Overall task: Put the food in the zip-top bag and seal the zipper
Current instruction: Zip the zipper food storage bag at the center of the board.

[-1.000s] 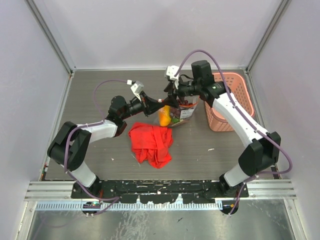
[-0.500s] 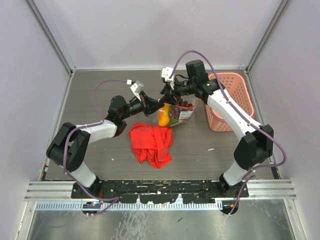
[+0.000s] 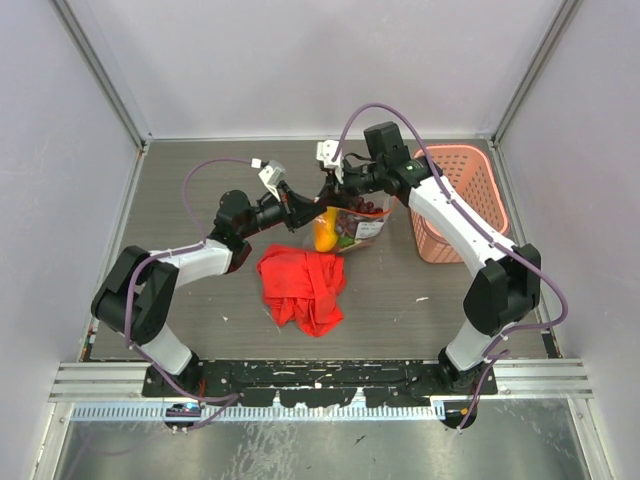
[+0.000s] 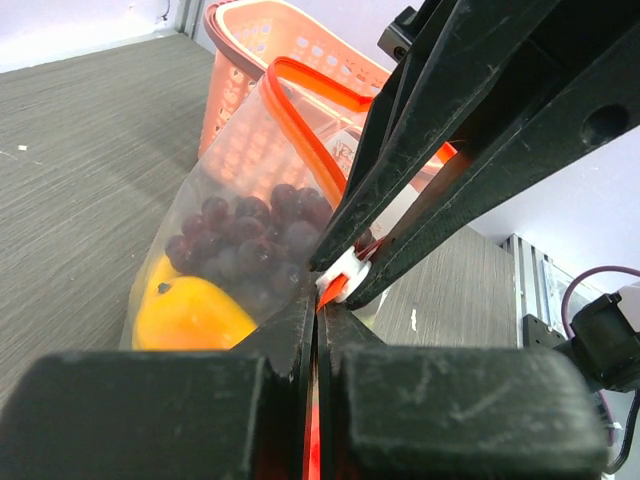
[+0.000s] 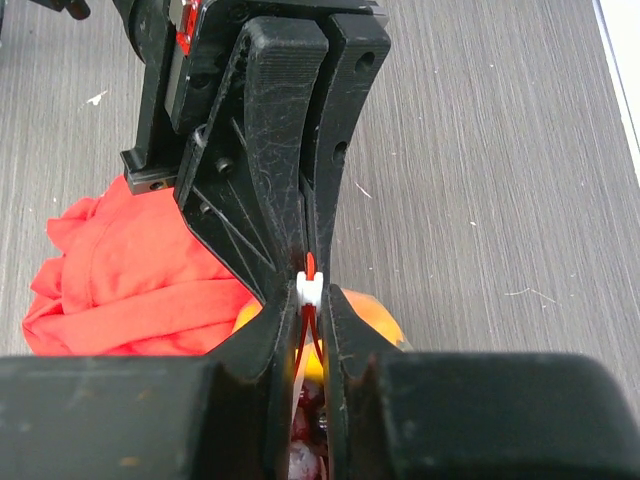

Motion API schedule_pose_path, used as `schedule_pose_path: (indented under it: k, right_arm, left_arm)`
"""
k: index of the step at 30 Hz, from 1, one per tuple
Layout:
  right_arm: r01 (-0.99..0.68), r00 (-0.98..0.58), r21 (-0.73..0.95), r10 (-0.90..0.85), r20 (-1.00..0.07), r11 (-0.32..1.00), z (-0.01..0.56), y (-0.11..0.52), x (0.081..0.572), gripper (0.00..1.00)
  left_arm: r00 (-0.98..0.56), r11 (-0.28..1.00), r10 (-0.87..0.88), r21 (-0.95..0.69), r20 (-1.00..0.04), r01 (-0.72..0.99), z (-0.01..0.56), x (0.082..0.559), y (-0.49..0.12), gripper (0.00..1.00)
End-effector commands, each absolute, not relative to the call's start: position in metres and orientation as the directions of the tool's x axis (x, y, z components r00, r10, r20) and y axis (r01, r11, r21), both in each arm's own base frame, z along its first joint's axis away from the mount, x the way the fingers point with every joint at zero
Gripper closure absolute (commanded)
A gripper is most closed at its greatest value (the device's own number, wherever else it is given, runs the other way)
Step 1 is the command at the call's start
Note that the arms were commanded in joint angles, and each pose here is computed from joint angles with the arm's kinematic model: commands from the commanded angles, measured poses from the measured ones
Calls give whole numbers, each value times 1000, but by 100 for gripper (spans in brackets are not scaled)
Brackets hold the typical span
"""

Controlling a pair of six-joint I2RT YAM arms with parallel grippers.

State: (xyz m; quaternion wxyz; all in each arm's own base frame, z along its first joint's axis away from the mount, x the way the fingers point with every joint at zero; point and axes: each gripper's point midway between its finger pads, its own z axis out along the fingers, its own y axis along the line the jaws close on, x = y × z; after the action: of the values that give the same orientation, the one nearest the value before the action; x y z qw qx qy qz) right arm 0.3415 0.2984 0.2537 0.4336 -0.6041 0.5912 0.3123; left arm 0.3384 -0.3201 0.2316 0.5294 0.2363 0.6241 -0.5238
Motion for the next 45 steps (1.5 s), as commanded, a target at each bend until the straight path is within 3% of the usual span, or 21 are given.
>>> schedule_pose_path:
  k: [1, 5, 16, 26, 28, 33, 39, 45]
  right_arm:
    - [-968, 179, -238, -444, -878, 81, 276, 297, 346, 89]
    - [-960, 173, -257, -481, -859, 114, 273, 285, 349, 95]
    - [-943, 140, -270, -503, -853, 195, 277, 253, 358, 99]
    - [-944, 153, -270, -473, -867, 190, 294, 255, 352, 99]
    - [-948, 160, -265, -457, -875, 177, 297, 258, 349, 99]
    - [-953, 161, -257, -444, -881, 163, 298, 261, 348, 99]
    - [-959, 169, -248, -425, -889, 136, 300, 267, 344, 99]
    - [-961, 180, -250, -413, -893, 122, 303, 271, 342, 99]
  left_arm:
    - [-193, 338, -316, -300, -929, 892, 276, 338, -314, 100]
    - [-195, 344, -318, -305, -928, 888, 276, 340, -310, 100]
    - [-202, 357, -320, -315, -926, 880, 274, 343, -304, 100]
    - [-188, 352, -273, -280, -944, 893, 264, 343, -306, 99]
    - [-177, 335, -270, -265, -947, 904, 267, 342, -308, 84]
    - [-165, 267, -247, -231, -955, 936, 275, 338, -317, 62]
    - [-182, 211, -217, -228, -959, 950, 267, 342, -327, 56]
    - [-217, 128, -183, -242, -959, 962, 259, 340, -337, 61]
